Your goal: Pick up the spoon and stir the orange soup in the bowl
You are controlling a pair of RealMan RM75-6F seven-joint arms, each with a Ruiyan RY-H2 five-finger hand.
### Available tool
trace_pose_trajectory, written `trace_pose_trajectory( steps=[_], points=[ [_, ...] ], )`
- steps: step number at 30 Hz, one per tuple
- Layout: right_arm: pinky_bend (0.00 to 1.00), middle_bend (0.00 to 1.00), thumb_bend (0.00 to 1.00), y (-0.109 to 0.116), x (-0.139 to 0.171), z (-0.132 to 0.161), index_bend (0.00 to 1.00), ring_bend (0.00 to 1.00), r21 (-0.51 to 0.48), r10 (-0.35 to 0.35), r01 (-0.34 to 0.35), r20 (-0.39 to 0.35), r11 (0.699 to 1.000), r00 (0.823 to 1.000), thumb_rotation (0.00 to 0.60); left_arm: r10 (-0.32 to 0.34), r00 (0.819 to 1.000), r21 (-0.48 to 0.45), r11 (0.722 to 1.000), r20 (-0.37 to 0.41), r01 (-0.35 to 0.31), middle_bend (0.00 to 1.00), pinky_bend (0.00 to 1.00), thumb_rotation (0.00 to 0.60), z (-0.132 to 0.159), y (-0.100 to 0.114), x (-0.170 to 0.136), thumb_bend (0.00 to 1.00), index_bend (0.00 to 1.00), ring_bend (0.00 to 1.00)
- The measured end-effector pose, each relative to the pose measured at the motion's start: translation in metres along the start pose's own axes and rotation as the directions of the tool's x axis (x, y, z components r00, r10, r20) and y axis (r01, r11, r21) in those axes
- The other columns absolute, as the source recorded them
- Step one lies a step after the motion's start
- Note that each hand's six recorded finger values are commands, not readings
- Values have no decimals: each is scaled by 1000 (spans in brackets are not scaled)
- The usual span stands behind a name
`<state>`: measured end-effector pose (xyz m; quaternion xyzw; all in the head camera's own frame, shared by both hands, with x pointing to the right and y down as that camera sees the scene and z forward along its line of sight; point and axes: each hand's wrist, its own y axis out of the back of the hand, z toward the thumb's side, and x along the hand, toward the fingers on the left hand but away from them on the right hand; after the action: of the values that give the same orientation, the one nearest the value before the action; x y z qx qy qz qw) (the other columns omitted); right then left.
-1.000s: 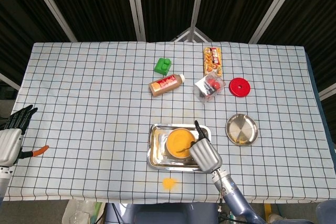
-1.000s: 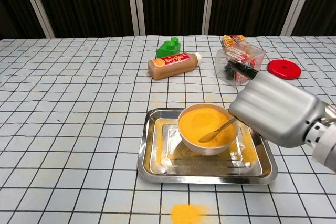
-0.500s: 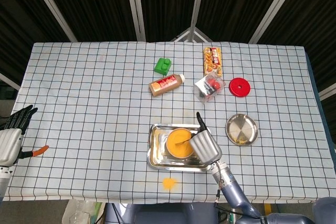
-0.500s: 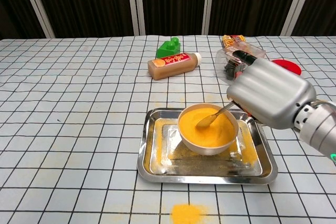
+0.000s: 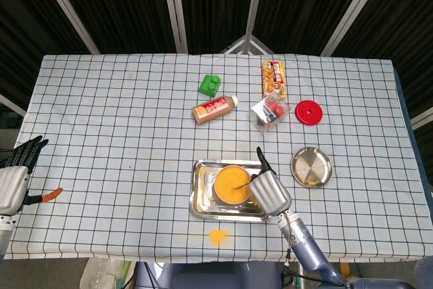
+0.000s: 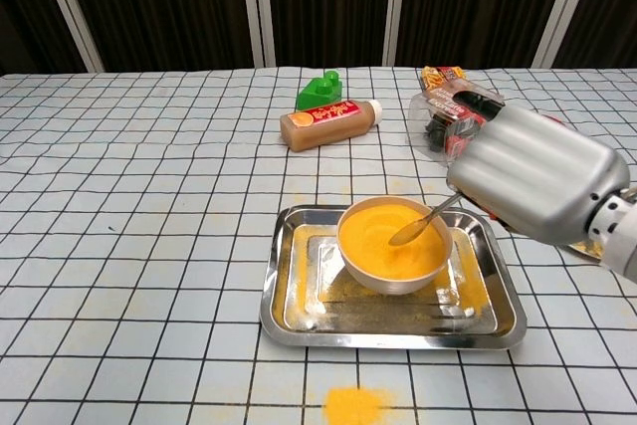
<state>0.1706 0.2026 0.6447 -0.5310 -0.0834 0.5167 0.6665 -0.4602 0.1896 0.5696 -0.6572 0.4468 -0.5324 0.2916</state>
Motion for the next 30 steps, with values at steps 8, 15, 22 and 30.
trace_pose_trajectory(
  steps=[8,15,22,30],
  points=[
    [0,822,1000,10,-6,-2,979,567,-25,-15,15,10,1000,1000,600,-2,1000,-2,1000,-2,2,0,0,600,0,0,1,0,0,0],
    [0,822,1000,6,-5,-2,979,567,-58,25,-24,21,998,999,600,1,1000,-5,1000,-5,-1,0,0,600,-1,0,2,0,0,0],
    [0,822,1000,4,-3,-6,979,567,-125,59,-53,45,991,997,600,1,1000,-7,1000,-6,-1,0,0,600,-1,0,2,0,0,0],
    [0,822,1000,3,3,-11,979,567,-141,61,-53,54,989,997,600,2,1000,-4,1000,-9,-2,0,0,600,-1,0,1,0,0,0]
  ],
)
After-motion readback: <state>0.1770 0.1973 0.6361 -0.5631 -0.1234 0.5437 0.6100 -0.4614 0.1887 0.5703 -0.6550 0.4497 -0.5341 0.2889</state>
